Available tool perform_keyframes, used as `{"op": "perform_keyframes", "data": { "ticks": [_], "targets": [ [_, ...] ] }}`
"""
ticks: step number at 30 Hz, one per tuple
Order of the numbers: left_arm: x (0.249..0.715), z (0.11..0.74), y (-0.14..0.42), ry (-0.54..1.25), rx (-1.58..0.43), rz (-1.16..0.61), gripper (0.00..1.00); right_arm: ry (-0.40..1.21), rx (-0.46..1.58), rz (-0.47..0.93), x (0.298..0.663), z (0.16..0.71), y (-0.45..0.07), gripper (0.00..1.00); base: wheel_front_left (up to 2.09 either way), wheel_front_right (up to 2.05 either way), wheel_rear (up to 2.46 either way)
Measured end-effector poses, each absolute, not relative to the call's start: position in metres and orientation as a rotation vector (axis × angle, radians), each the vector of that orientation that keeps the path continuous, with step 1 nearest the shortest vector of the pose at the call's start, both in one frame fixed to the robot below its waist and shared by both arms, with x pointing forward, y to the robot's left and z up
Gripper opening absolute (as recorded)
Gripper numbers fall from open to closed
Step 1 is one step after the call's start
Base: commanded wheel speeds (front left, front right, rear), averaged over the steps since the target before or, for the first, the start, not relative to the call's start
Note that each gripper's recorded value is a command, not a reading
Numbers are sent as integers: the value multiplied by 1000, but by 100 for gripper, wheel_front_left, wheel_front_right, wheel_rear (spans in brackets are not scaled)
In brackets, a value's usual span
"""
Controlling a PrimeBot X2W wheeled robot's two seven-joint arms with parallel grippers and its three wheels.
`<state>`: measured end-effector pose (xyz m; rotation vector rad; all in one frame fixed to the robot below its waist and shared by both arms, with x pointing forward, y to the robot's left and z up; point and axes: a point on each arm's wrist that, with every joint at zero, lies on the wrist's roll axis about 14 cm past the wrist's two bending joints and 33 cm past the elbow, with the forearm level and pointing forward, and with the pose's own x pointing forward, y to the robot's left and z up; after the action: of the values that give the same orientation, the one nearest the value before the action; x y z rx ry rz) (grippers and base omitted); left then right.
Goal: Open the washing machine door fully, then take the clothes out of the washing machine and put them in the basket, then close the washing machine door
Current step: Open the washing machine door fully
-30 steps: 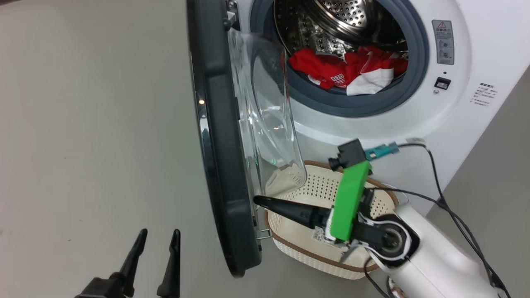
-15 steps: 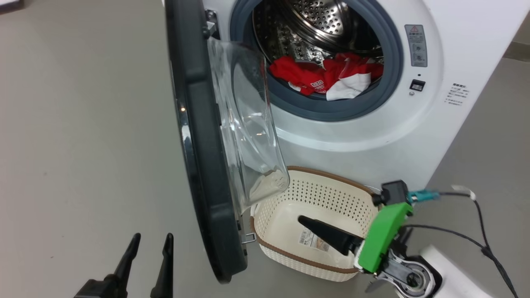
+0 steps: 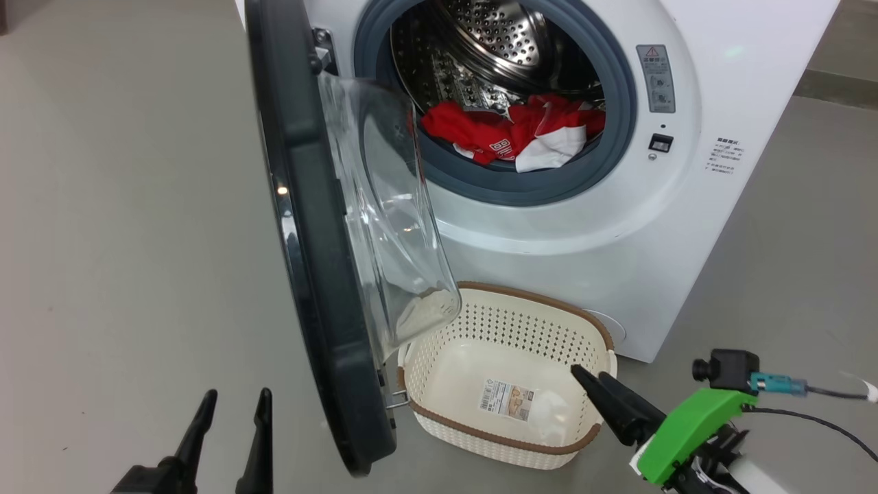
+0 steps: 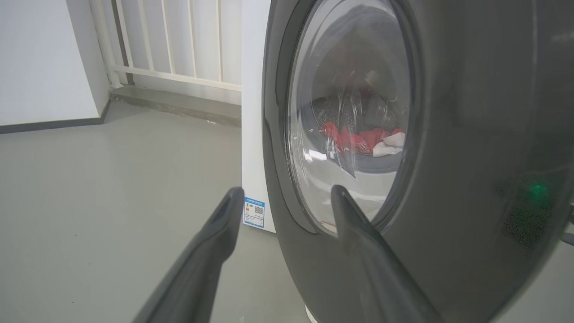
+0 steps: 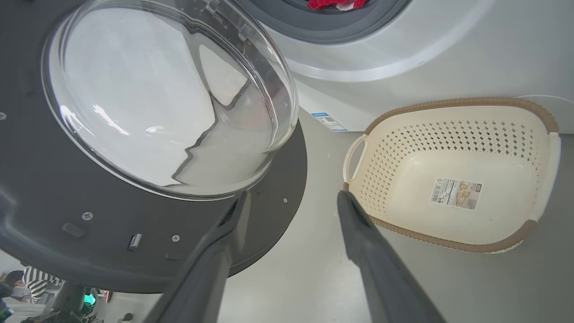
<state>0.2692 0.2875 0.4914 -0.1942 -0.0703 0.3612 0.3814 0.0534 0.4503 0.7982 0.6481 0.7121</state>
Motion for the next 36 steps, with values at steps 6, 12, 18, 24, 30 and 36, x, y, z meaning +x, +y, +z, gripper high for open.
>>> {"op": "perform_keyframes", "data": {
  "ticks": [6, 12, 18, 24, 30, 36],
  "targets": [
    [270, 490, 288, -63, -188, 361, 100, 517, 704, 634, 390, 440, 27, 100, 0, 0, 0],
    [271, 489, 288, -62, -187, 358, 100, 443, 600, 630, 392, 437, 17, 100, 0, 0, 0],
    [273, 489, 287, -60, -182, 355, 100, 337, 505, 622, 408, 451, 7, 100, 0, 0, 0],
    [273, 489, 287, -58, -181, 354, 100, 256, 466, 598, 408, 459, 2, 100, 0, 0, 0],
    [273, 487, 287, -53, -180, 356, 100, 188, 404, 581, 407, 466, -3, 100, 0, 0, 0],
    [273, 487, 288, -53, -179, 357, 100, 130, 374, 540, 405, 473, -11, 100, 0, 0, 0]
  ]
}}
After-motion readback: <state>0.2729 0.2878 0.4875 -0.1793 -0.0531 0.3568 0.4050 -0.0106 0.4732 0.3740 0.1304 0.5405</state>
